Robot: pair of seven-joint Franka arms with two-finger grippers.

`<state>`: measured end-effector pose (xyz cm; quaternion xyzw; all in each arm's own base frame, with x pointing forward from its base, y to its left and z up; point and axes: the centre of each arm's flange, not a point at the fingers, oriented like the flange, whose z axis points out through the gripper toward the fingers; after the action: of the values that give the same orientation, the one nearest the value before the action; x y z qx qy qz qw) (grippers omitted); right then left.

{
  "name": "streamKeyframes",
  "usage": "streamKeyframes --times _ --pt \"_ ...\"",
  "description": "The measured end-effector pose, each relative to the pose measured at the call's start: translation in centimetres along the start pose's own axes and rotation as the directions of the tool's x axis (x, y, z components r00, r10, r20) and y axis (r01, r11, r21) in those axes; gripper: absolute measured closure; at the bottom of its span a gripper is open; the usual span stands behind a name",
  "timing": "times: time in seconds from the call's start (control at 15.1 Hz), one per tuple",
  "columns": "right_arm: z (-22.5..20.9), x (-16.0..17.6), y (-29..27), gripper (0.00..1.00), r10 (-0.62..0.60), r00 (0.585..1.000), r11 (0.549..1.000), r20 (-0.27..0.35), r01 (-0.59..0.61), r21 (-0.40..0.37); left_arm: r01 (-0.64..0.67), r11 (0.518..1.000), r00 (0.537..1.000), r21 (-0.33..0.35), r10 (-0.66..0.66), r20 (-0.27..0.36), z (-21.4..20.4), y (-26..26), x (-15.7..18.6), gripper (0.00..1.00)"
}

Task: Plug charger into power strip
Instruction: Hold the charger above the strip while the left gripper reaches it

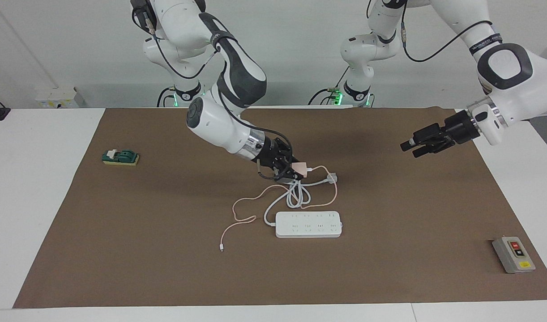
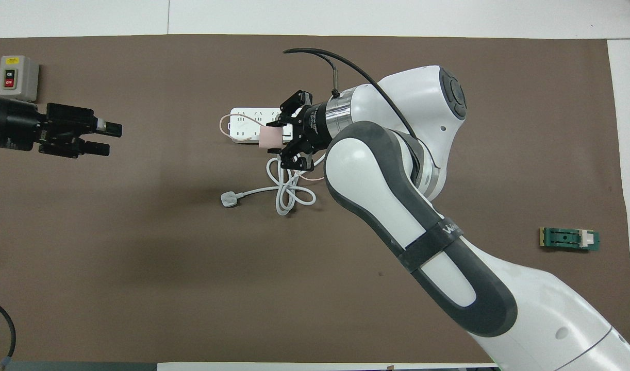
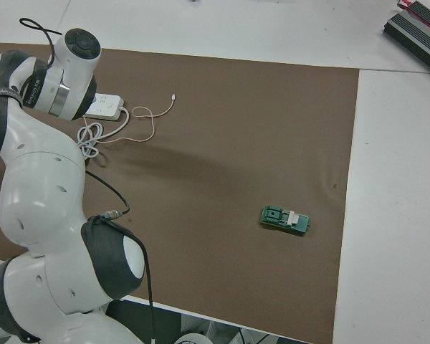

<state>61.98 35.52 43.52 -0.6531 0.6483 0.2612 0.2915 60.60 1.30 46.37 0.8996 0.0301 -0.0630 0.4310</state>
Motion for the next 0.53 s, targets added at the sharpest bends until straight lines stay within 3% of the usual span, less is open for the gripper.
streamKeyframes --times 0.33,0.53 --pt "2.2 -1.6 0.6 0.5 0.004 1.0 1.0 0.008 -0.004 -0.021 0.035 0.949 0.999 -0.313 -0.037 0.0 5.5 -4.3 0.7 0.0" --pt "2.2 -1.9 0.5 0.5 0.0 1.0 0.999 0.011 0.0 -0.038 0.037 0.909 0.999 -0.415 -0.024 0.036 8.9 -4.3 0.0 0.0"
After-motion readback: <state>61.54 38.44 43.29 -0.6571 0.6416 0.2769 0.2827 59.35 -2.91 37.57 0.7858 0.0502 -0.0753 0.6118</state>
